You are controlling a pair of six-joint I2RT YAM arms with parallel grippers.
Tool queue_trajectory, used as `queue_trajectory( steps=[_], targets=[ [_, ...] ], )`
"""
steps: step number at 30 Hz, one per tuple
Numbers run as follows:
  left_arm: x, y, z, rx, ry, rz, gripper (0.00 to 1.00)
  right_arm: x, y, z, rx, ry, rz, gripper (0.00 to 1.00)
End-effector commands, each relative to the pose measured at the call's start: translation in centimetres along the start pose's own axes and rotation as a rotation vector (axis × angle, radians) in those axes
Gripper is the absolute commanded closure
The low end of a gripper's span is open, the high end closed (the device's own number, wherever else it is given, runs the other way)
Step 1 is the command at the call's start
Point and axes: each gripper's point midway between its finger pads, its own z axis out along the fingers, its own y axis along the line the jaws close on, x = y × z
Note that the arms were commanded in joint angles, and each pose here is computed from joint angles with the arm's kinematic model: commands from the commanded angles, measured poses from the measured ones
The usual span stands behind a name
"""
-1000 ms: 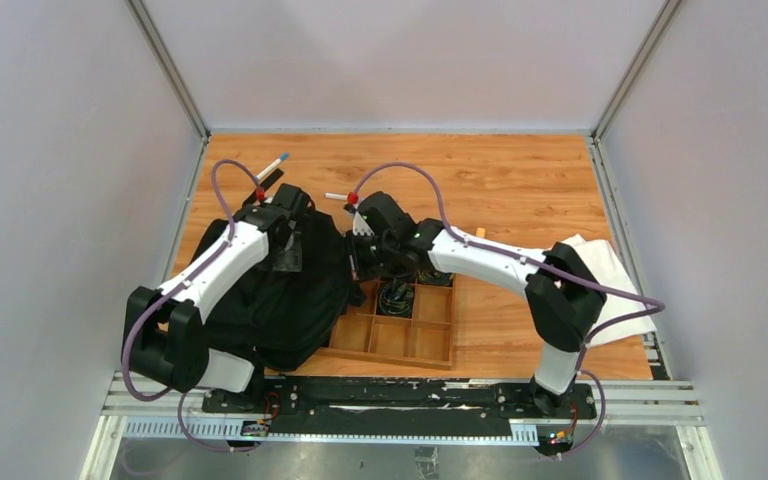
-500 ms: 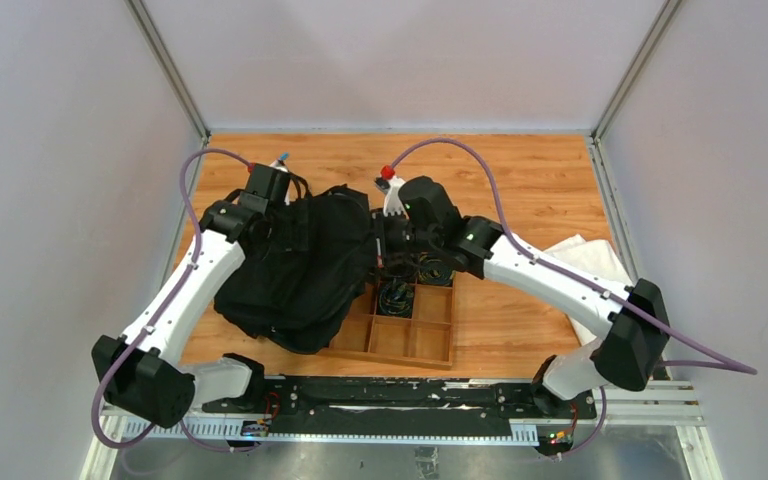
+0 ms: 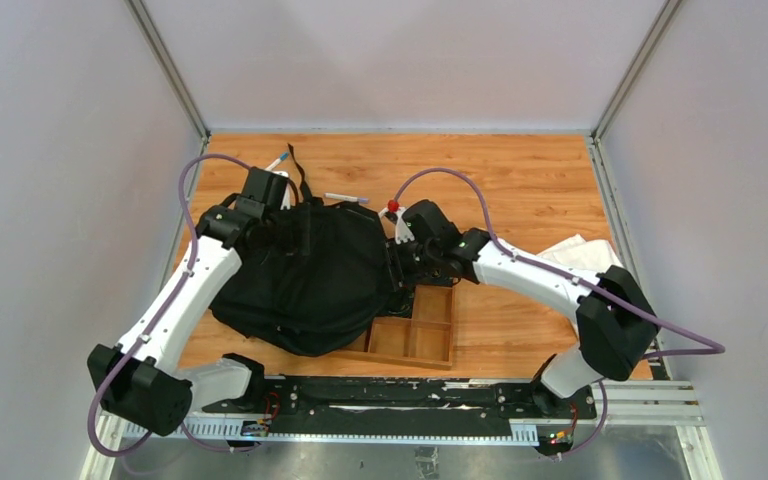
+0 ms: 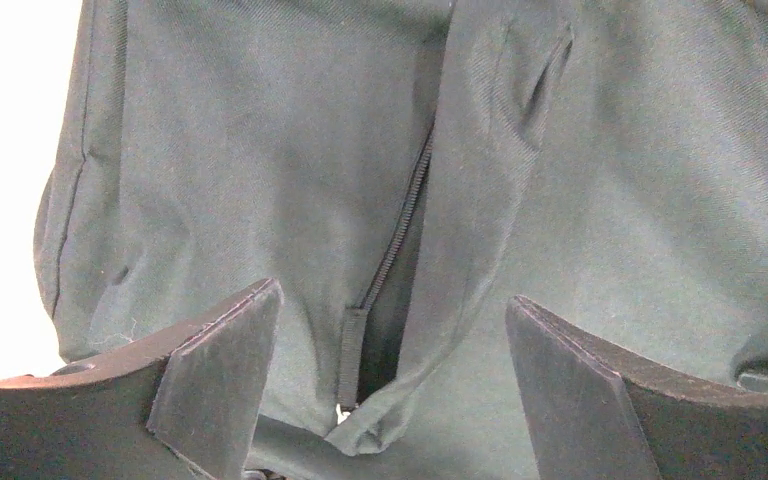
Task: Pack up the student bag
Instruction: Adjust the student bag at the center of the board, then pick up the stationery from the center of the board.
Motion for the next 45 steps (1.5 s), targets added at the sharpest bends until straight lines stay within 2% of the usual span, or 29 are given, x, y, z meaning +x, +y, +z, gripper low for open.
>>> queue_trajectory(
  steps=[1,3,5,10,13,15,19,22,26,31,37,45],
  targets=[
    [-1.2,0.4,-1.4,-0.015,-0.062,-0.014,0.10,0.9,-2.3,-1.4,0.094,0.056,-0.063,0.48],
    [-1.4,0.9,-1.6,-0.035,-0.075,-0.035,0.09,-0.4,-1.8,-2.7,0.114,0.024,-0.093,0.40],
    [-1.5,1.7,-1.6,-0.054,-0.076,-0.059,0.09,-1.7,-1.2,-4.3,0.131,-0.015,-0.122,0.36],
    [-0.9,4.2,-1.0,-0.134,-0.054,-0.145,0.09,-5.5,1.0,-7.4,0.128,-0.135,-0.161,0.35],
    [-0.4,5.6,-0.6,-0.177,-0.046,-0.197,0.09,-7.4,2.4,-8.1,0.104,-0.186,-0.157,0.38],
    [0.0,6.1,-0.3,-0.181,-0.034,-0.215,0.09,-8.4,3.3,-7.9,0.077,-0.214,-0.149,0.43],
    [0.9,4.7,0.5,-0.091,0.007,-0.155,0.09,-9.8,6.9,-5.2,-0.057,-0.227,-0.117,0.65],
    [1.7,5.2,0.7,-0.119,0.016,-0.172,0.08,-10.7,11.0,-2.4,-0.140,-0.206,-0.133,0.68],
    [2.1,7.1,0.1,-0.166,-0.004,-0.274,0.08,-10.6,14.5,2.0,-0.245,-0.131,-0.136,0.79],
    [2.8,8.5,0.2,-0.189,0.027,-0.333,0.08,-10.9,15.0,5.9,-0.288,-0.074,-0.102,0.81],
    [3.2,8.4,0.5,-0.179,0.040,-0.326,0.09,-9.1,12.9,10.0,-0.256,0.004,-0.059,0.81],
    [4.1,6.4,1.8,-0.066,0.084,-0.310,0.12,-5.5,7.7,10.8,-0.131,0.068,-0.009,0.82]
  ],
)
